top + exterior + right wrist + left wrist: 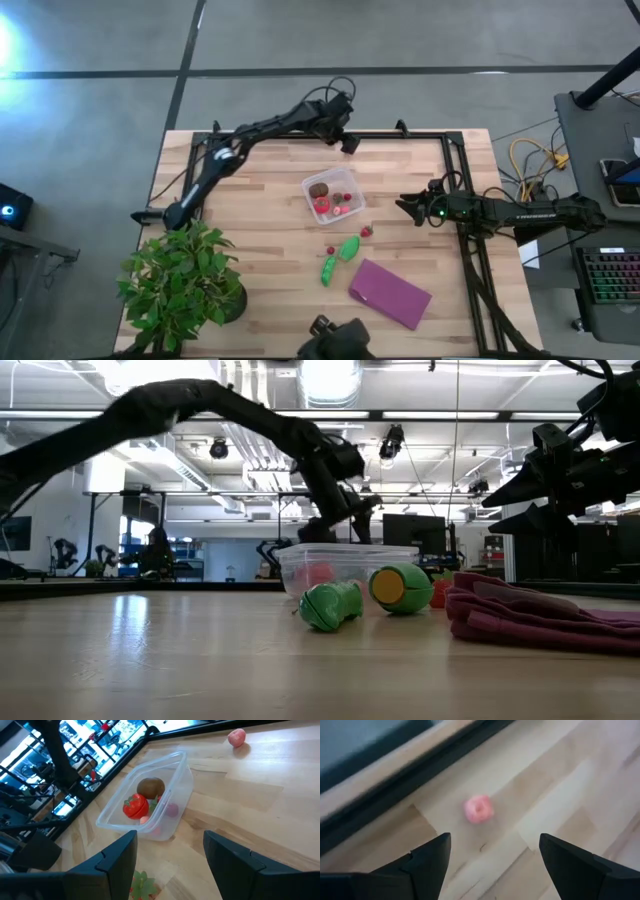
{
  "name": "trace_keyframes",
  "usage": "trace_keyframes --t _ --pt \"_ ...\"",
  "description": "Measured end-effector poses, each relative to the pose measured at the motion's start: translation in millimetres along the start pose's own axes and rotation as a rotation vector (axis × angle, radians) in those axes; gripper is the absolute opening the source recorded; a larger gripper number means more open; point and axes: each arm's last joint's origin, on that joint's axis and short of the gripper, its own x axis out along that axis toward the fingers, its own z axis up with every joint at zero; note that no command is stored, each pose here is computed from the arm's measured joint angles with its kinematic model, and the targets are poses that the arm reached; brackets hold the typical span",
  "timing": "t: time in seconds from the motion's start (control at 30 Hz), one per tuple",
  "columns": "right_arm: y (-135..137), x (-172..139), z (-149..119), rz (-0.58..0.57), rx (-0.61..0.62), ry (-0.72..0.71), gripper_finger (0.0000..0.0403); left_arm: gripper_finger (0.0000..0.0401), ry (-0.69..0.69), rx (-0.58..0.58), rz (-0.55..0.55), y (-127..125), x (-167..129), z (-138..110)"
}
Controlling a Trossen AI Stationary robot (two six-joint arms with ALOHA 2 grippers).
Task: Pick and placing Produce into tupperware
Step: Put the pink peach into the transparent bin
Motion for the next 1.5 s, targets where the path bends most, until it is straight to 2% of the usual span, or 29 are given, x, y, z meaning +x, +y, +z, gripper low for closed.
trace_keyframes --t 0.2,0.43,0.6,0.77,1.1,1.5 --pt "0.0 0.0 0.0 0.000 0.000 0.001 0.0219 0.0290 -0.018 -0.013 -0.016 1.0 16.9 8.6" --pt "0.0 0.0 0.0 0.000 0.000 0.000 0.0219 0.0290 0.001 -0.011 -0.003 2.9 32.4 3.7" --pt "0.0 0.0 -0.1 0.000 0.000 0.000 0.0219 0.0290 -0.019 -0.076 -0.004 3.0 38.4 4.1" --pt "0.1 0.0 0.1 0.000 0.000 0.000 0.0219 0.0288 -0.031 -0.084 0.014 5.6 44.4 1.8" --pt "0.0 0.0 0.0 0.000 0.000 0.000 0.0219 0.0213 -0.030 -0.102 0.016 8.7 48.3 0.2" --pt "0.0 0.0 0.0 0.000 0.000 0.000 0.0219 0.0208 -0.028 -0.151 0.016 9.6 49.1 -0.2"
